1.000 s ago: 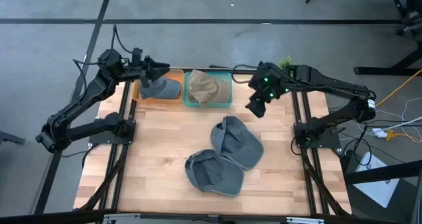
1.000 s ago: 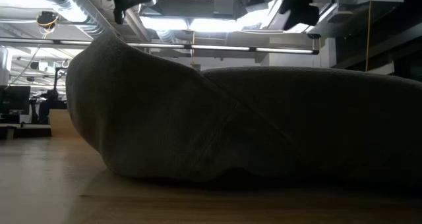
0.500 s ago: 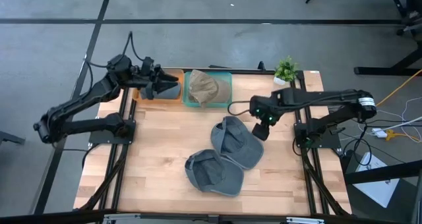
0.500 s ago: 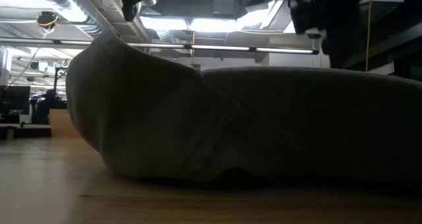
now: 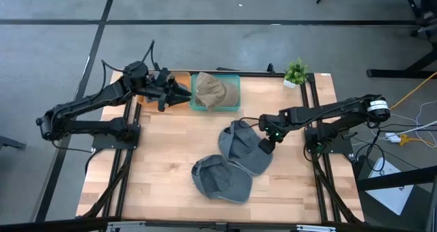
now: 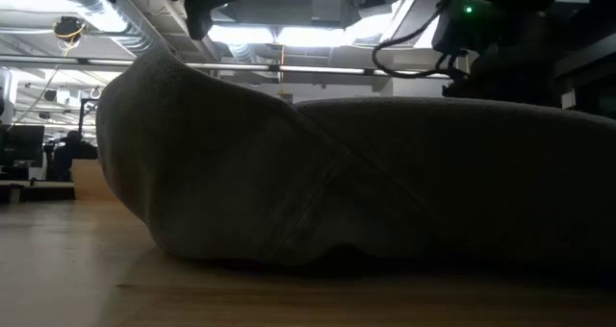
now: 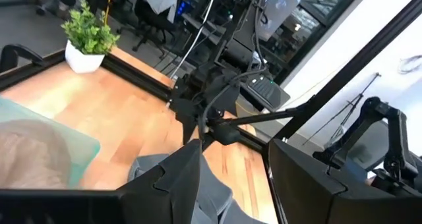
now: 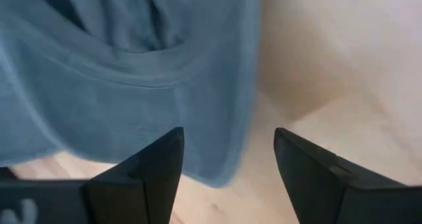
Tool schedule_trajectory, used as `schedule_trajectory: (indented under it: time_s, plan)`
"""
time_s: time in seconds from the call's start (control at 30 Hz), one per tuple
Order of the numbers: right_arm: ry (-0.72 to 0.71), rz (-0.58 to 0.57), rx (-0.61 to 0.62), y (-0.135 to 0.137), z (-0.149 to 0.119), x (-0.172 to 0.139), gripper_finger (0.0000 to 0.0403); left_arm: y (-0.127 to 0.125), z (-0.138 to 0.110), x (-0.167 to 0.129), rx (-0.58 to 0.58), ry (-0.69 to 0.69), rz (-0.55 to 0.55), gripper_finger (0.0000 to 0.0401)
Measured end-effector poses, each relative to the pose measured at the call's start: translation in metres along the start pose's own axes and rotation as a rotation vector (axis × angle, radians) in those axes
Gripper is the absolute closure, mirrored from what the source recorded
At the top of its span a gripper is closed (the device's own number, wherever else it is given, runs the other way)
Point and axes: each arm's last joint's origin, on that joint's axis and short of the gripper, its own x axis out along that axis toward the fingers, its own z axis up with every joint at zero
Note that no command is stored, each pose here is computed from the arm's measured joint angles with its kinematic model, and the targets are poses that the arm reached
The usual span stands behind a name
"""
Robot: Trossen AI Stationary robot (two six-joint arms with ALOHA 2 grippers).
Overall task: Pick & Place hat
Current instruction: Put the top gray cap into the orange bin
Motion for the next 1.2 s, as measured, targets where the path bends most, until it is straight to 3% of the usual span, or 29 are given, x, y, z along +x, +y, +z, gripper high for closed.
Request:
schedule_trajectory:
  time_s: [0.33, 0.47, 0.63, 0.77, 1.0, 1.2]
  plan:
    - [0.007, 0.115, -0.031, 0.003, -0.016, 0.022, 0.0186, 0.010, -0.005, 0.014, -0.031, 0.054, 0.015, 0.0228]
    - [-0.013, 0.157, -0.039, 0.009, -0.016, 0.023, 0.0247, 0.014, -0.007, 0.019, -0.042, 0.068, 0.022, 0.0228]
    - [-0.025, 0.186, -0.026, 0.013, -0.015, 0.023, 0.0368, 0.017, -0.008, 0.022, -0.051, 0.081, 0.029, 0.0228]
    - [-0.019, 0.195, -0.002, 0.014, -0.015, 0.023, 0.0380, 0.019, -0.009, 0.023, -0.054, 0.085, 0.031, 0.0228]
    - [-0.129, 0.125, -0.082, 0.025, -0.004, 0.007, 0.0388, 0.019, -0.009, 0.024, -0.055, 0.086, 0.030, 0.0228]
    - [-0.190, -0.109, -0.227, 0.040, 0.006, -0.035, 0.0388, 0.019, -0.009, 0.023, -0.054, 0.085, 0.030, 0.0228]
